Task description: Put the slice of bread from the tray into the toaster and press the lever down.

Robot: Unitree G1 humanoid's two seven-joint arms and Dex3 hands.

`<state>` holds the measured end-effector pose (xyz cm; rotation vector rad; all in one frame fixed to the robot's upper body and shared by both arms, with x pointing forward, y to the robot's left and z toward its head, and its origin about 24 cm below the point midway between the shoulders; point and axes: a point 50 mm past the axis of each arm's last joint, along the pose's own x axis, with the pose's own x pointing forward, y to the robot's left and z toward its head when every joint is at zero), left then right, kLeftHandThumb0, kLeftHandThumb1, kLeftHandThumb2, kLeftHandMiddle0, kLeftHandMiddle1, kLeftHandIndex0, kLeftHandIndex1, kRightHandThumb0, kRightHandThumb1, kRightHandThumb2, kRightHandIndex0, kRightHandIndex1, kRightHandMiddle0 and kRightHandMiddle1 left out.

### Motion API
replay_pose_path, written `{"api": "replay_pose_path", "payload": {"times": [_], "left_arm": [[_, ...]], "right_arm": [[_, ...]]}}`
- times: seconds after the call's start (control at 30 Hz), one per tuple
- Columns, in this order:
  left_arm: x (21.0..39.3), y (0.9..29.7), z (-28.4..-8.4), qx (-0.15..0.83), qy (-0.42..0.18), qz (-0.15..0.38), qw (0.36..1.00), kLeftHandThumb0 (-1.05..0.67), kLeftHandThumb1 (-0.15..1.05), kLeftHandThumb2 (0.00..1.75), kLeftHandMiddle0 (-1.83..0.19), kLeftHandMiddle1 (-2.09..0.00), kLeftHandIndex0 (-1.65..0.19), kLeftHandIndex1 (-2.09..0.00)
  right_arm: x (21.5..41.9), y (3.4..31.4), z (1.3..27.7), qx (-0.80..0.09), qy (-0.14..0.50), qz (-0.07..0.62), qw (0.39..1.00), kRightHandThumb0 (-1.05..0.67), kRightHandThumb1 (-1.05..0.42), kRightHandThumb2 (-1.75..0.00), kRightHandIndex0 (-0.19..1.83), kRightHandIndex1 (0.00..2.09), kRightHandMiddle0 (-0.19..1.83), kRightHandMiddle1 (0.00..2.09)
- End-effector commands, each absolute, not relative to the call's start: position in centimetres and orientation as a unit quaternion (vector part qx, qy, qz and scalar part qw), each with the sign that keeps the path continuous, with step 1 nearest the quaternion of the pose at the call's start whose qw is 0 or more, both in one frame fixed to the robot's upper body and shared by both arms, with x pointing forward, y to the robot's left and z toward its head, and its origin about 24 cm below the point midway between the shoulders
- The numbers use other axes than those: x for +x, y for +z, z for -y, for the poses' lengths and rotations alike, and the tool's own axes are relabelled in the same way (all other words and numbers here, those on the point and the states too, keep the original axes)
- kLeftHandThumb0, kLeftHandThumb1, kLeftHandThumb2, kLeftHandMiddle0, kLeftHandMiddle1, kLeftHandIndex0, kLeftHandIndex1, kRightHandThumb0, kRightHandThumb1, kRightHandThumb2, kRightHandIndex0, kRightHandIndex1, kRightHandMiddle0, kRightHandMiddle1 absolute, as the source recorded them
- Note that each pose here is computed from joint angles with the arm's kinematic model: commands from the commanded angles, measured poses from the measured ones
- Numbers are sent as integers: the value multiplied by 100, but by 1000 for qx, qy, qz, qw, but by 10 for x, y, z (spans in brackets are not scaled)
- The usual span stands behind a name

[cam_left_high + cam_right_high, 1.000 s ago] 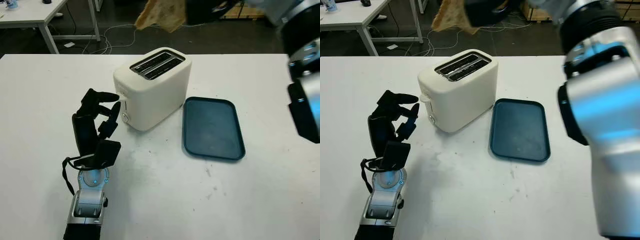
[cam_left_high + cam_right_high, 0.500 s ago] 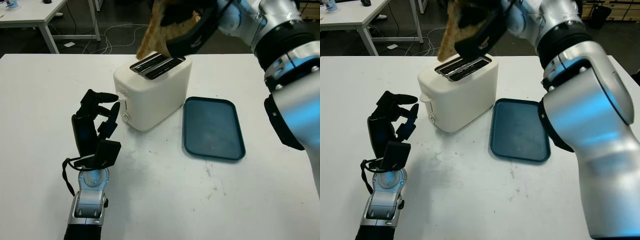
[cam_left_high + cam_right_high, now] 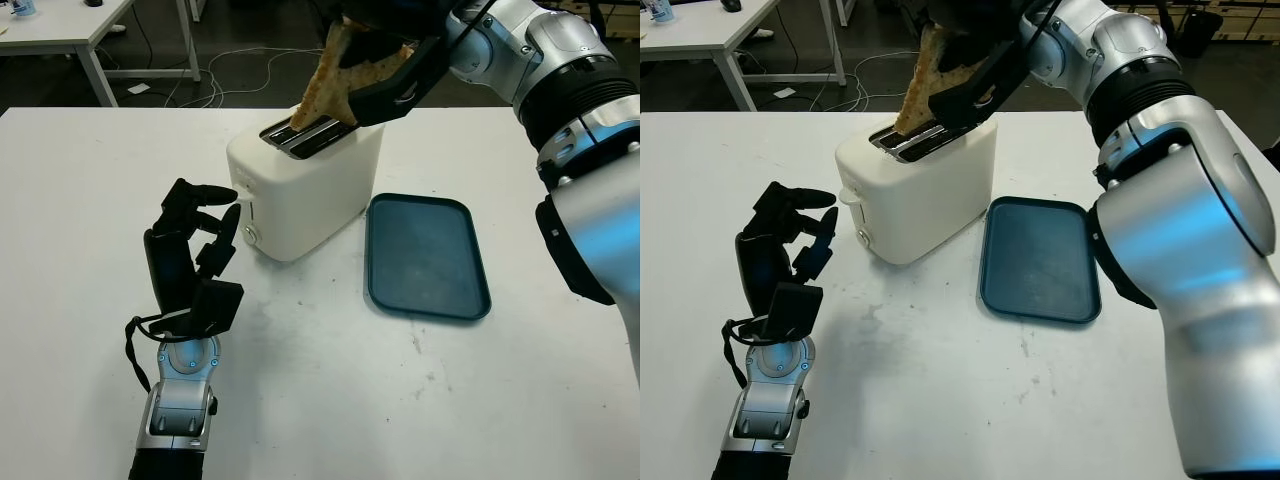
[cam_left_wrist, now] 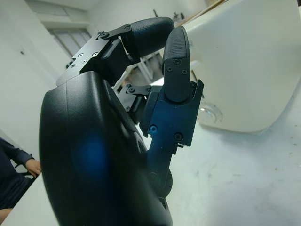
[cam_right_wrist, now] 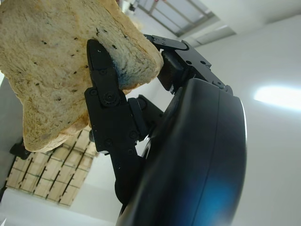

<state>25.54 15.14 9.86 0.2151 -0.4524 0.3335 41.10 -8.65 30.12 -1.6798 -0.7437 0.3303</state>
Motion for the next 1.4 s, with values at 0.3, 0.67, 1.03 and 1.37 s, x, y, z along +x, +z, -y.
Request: {"api": "replay_pose_path", "payload": {"times": [0.3, 0.67, 1.03, 1.37], "left_arm": [[255, 98, -151, 104, 170, 220, 955, -49, 92, 34, -64, -159, -58, -120], [255, 99, -150, 96, 167, 221, 956, -48, 92, 34, -63, -159, -57, -120], [255, 98, -149, 106, 165, 224, 954, -48, 92, 36, -63, -159, -57, -120], [254, 97, -148, 103, 167, 222, 955, -49, 92, 35, -64, -158, -57, -120]], "right_arm": [[417, 271, 98, -741, 161, 262, 597, -43, -92, -15, 111, 175, 89, 175], [418, 252, 99, -761, 182, 249, 570, -47, -92, -16, 113, 175, 91, 175], [415, 254, 82, -750, 199, 270, 569, -46, -92, -15, 115, 175, 92, 175], [409, 260, 51, -714, 201, 318, 590, -51, -92, -20, 111, 175, 85, 175]]}}
